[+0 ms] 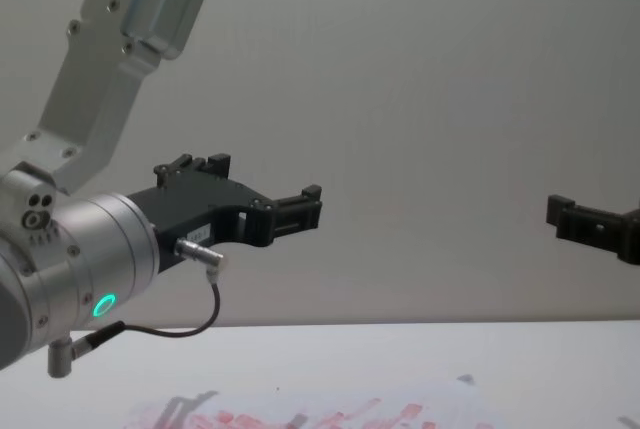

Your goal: Use the one hand to pick up the stamp and affix it onto the A4 paper.

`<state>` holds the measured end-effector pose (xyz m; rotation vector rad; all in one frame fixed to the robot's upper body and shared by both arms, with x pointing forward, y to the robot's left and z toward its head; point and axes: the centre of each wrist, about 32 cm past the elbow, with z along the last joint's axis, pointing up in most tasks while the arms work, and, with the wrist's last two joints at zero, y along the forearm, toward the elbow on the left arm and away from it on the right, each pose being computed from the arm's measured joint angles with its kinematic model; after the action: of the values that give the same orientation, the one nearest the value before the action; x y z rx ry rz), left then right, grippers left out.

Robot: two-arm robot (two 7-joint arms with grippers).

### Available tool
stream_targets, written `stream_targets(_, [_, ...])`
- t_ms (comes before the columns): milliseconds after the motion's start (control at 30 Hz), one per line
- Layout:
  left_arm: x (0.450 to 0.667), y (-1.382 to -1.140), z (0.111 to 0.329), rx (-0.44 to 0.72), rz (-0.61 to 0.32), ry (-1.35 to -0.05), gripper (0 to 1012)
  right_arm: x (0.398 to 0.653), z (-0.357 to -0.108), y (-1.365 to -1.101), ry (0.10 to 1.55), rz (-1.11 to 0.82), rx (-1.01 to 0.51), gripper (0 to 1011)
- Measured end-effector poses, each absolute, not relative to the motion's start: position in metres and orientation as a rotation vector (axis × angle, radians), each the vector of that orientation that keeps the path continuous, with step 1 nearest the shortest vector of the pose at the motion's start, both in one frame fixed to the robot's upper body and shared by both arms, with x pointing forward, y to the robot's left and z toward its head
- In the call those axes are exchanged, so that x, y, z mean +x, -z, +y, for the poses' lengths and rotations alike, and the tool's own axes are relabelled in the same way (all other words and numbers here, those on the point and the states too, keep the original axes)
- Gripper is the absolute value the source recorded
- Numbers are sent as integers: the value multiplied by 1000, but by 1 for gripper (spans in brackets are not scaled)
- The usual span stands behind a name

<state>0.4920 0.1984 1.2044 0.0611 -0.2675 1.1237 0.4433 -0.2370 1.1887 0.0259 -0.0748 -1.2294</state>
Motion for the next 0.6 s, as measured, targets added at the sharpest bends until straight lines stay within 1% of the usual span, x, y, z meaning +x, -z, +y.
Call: stream_targets(600, [492, -1204, 198, 61, -268, -1124, 1001, 443, -237, -1189, 1229, -75, 26, 1001])
